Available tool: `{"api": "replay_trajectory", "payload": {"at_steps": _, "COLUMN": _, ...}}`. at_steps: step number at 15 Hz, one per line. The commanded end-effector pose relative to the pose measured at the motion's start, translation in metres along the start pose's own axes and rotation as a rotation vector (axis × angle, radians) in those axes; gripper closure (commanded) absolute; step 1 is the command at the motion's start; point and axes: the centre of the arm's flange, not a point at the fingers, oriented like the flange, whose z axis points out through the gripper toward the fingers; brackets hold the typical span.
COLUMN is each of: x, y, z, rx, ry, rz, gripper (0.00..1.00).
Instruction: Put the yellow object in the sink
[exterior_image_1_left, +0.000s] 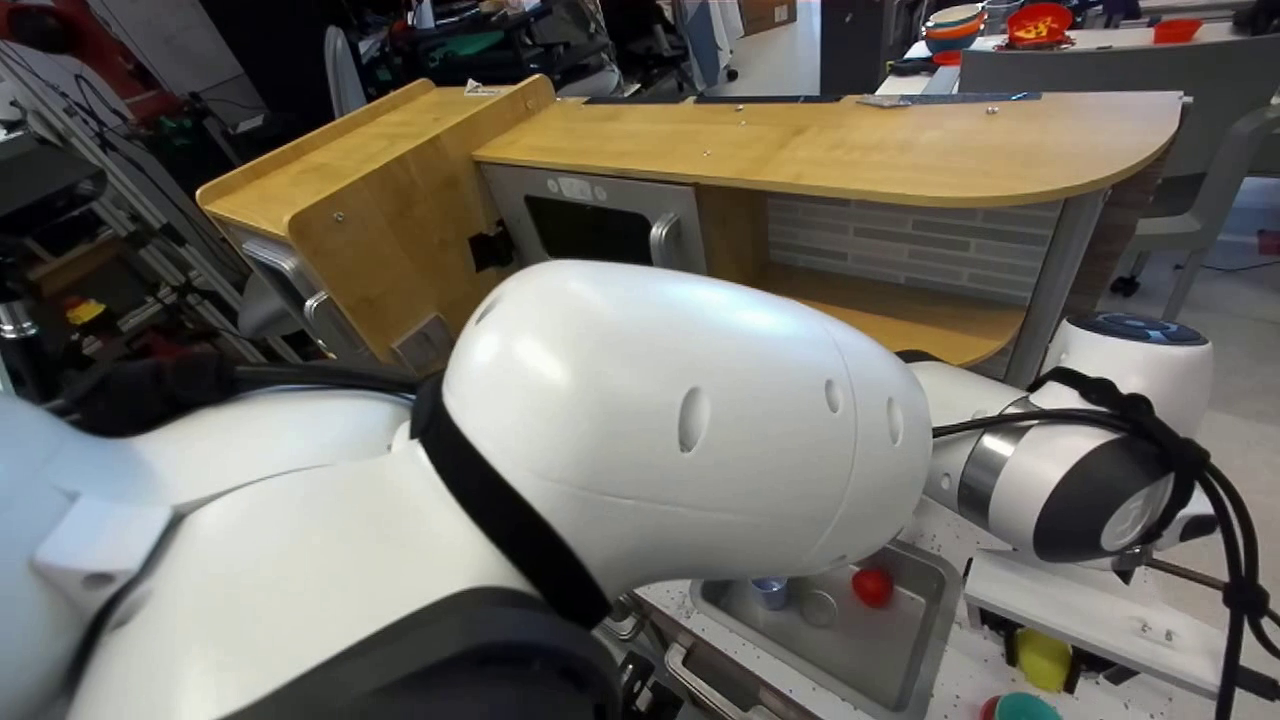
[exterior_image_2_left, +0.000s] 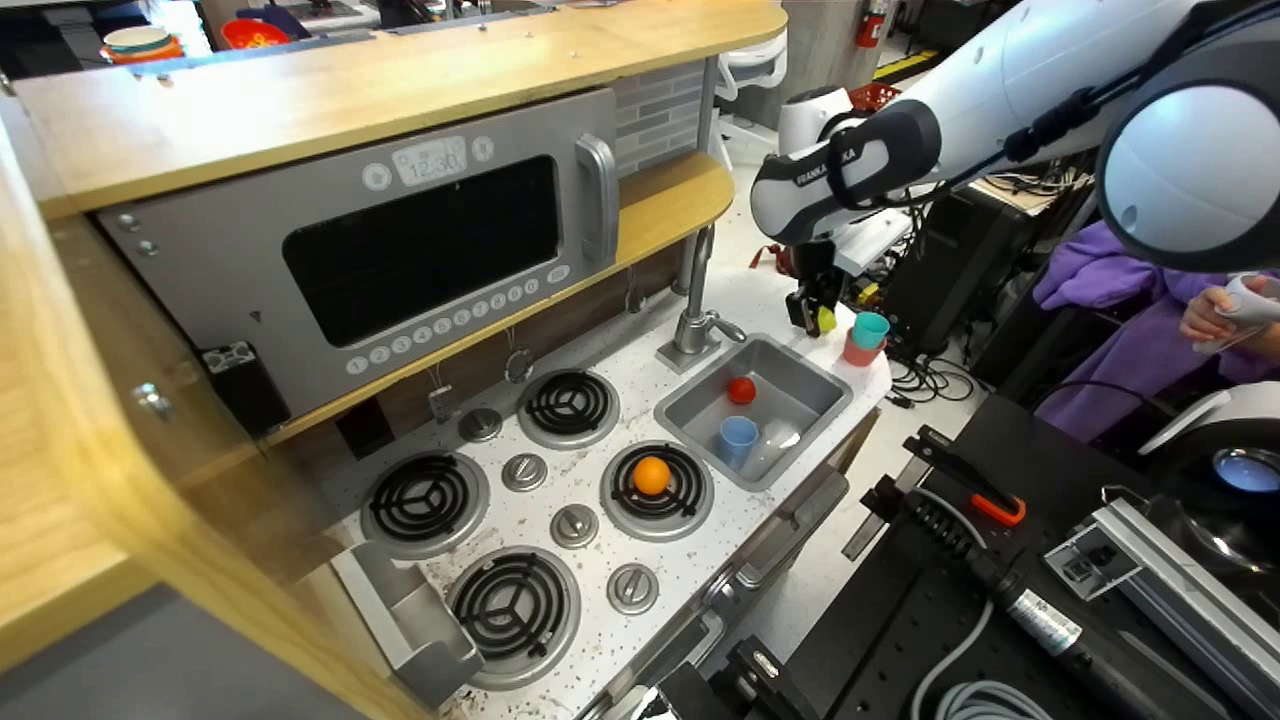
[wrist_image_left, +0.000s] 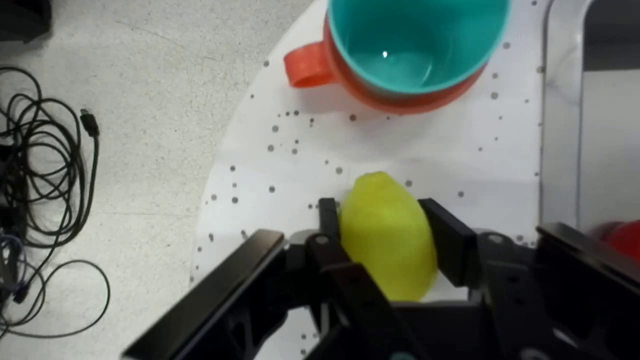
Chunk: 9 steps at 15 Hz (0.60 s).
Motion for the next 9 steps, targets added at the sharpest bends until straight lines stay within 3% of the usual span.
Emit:
{"api": "replay_trajectory", "payload": {"at_steps": 1, "x": 0.001, "y": 0.006, "z": -0.029, "rx": -0.056, "ry": 0.085, "rz": -0.066, "gripper": 0.82}}
{"api": "replay_trajectory", "payload": {"at_steps": 5, "x": -0.026, "y": 0.009, "z": -0.061, "rx": -0.056, "ry": 0.175, "rz": -0.076, "gripper": 0.82}}
{"api": "replay_trajectory", "payload": {"at_steps": 9, "x": -0.067, "y": -0.001, "z": -0.065, "rx": -0.023, "ry": 0.168, "rz": -0.074, "gripper": 0.82}}
